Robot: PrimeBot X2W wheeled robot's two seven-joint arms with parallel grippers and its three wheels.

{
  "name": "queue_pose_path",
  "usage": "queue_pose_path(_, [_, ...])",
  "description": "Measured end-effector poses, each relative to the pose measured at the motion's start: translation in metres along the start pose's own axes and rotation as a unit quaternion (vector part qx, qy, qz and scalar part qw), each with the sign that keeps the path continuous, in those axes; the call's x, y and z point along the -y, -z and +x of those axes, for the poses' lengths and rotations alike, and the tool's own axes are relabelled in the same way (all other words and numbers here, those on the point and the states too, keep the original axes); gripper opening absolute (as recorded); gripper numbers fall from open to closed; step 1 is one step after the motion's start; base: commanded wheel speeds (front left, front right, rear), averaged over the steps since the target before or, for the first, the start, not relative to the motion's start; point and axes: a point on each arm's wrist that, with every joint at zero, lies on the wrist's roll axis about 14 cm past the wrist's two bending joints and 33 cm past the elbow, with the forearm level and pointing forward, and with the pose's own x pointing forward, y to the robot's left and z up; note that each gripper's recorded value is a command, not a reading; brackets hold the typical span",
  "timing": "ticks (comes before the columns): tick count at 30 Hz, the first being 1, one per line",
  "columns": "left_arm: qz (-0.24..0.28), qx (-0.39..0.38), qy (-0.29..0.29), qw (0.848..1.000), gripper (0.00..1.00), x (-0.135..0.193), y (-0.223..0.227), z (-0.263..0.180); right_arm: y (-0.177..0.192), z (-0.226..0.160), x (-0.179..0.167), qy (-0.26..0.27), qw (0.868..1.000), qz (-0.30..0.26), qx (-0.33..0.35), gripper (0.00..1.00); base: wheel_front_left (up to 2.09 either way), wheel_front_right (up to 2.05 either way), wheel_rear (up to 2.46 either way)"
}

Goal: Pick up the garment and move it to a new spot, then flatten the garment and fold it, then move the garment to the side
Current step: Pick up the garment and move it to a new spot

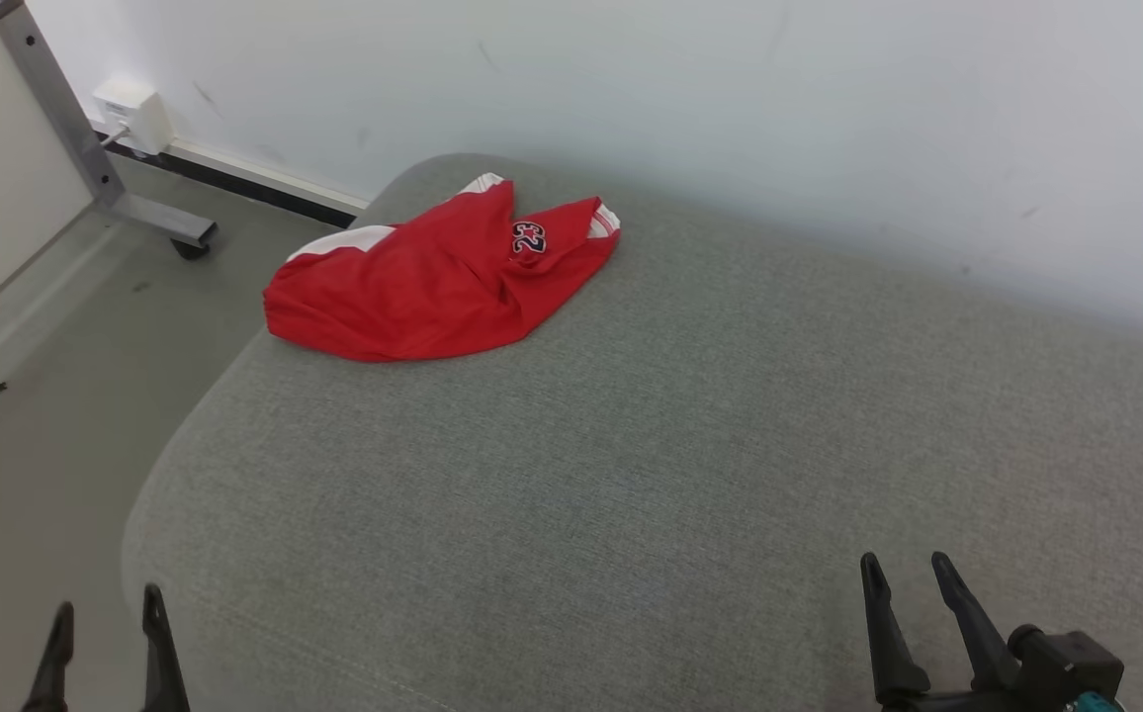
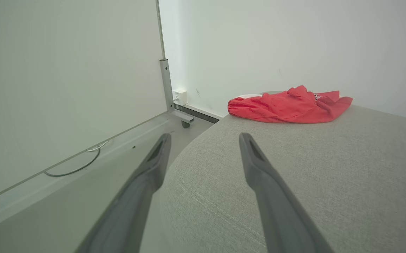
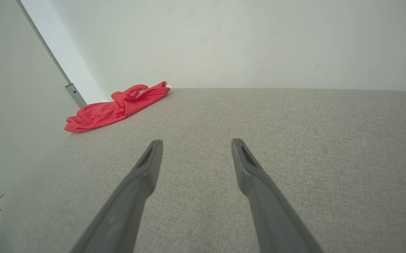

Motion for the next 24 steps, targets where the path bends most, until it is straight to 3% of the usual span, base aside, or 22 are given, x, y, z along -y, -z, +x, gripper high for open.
queue_pose_path(13, [-0.023,0.102,0.053,0.993,1.0,0.047,-0.076,0.104,-0.017,0.011,0.039,0.035,0.999,-0.023,0.015,1.0,0.0,0.0,0.0])
queue_pose_path(19, [-0.017,0.138,0.079,0.987,1.0,0.078,-0.109,0.163,-0.026,0.009,0.082,0.084,0.996,-0.034,0.027,1.0,0.0,0.0,0.0])
queue_pose_path(24, [-0.01,0.13,0.099,0.986,1.0,0.105,-0.109,0.206,-0.018,-0.004,0.117,0.133,0.99,-0.031,0.021,1.0,0.0,0.0,0.0])
